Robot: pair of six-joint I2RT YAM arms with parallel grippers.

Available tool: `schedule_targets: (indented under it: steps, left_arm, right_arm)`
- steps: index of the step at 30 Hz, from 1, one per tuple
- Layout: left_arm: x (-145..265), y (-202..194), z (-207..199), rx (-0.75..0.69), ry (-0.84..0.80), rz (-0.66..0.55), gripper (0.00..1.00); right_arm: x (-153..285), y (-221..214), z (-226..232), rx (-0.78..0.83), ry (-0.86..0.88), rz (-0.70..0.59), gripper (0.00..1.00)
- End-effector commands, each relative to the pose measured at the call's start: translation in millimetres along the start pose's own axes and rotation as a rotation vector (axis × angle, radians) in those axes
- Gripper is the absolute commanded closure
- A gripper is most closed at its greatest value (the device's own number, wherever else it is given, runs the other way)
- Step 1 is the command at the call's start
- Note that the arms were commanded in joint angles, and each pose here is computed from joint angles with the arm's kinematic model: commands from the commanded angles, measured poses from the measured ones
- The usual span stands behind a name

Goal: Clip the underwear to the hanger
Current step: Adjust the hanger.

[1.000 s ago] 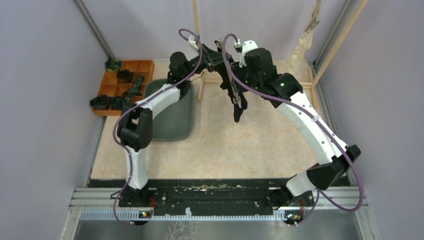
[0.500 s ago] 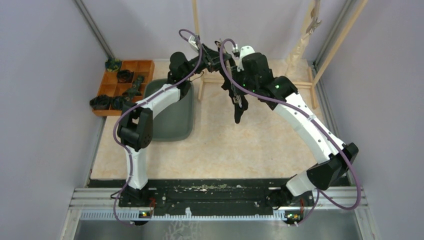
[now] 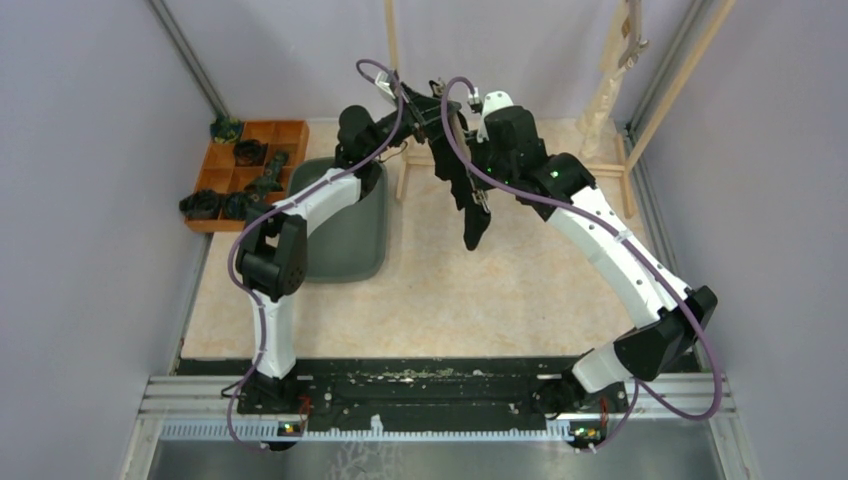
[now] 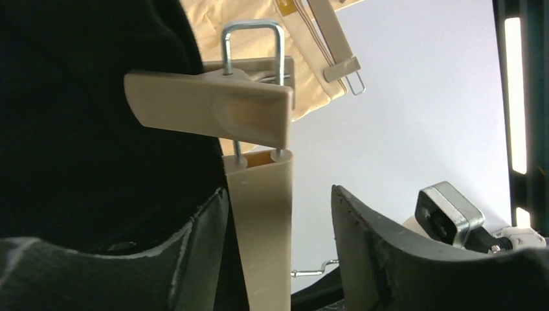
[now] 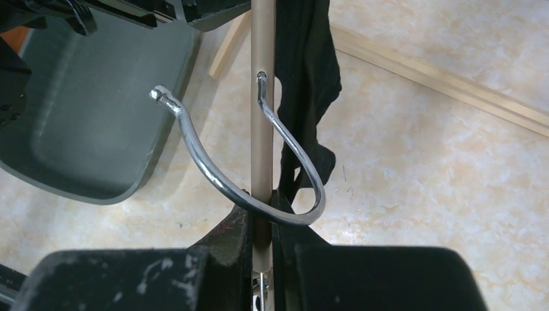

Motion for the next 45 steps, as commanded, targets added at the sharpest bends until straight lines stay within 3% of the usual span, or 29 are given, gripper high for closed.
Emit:
schedule_targets:
  steps: [1, 12, 18, 23, 45]
  left_arm:
    - [0.7, 3.9, -15.1, -0.032, -0.057, -0.005, 0.30]
    - [39.6, -26.0, -10.4, -0.035, 0.014, 0.017, 0.25]
    - [59.7, -30.2, -39.0, -0.060, -0.014, -0.016, 0.24]
    - [57.2, -20.6, -59.0, -0.081, -0.041, -0.025, 0.24]
    - [48.1, -4.9, -72.6, -0.010, -0.105, -0.050, 0.23]
  right_arm:
    - [25.0, 34.1, 3.9, 0.002, 0.004, -0.111, 1.00]
    - [22.1, 44.3, -4.6, 0.057, -0.091, -0.061, 1.00]
    - [11.3, 36.4, -6.9, 0.075, -0.112, -0.024, 1.00]
    - [3.0, 27.4, -7.3, 0.084, -0.114, 0.010, 1.00]
    - [-27.7, 5.6, -4.5, 0.088, -0.103, 0.071, 1.00]
Point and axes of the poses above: each gripper's point midway between its finger pads, its own x axis back along the fingers, its own z axis along the line the jaws close on, y = z × x, the point moved 3 cm from there along x, back along the fingers, and after that the axes turned 11 degrees about -x, right-handed, at the moved point
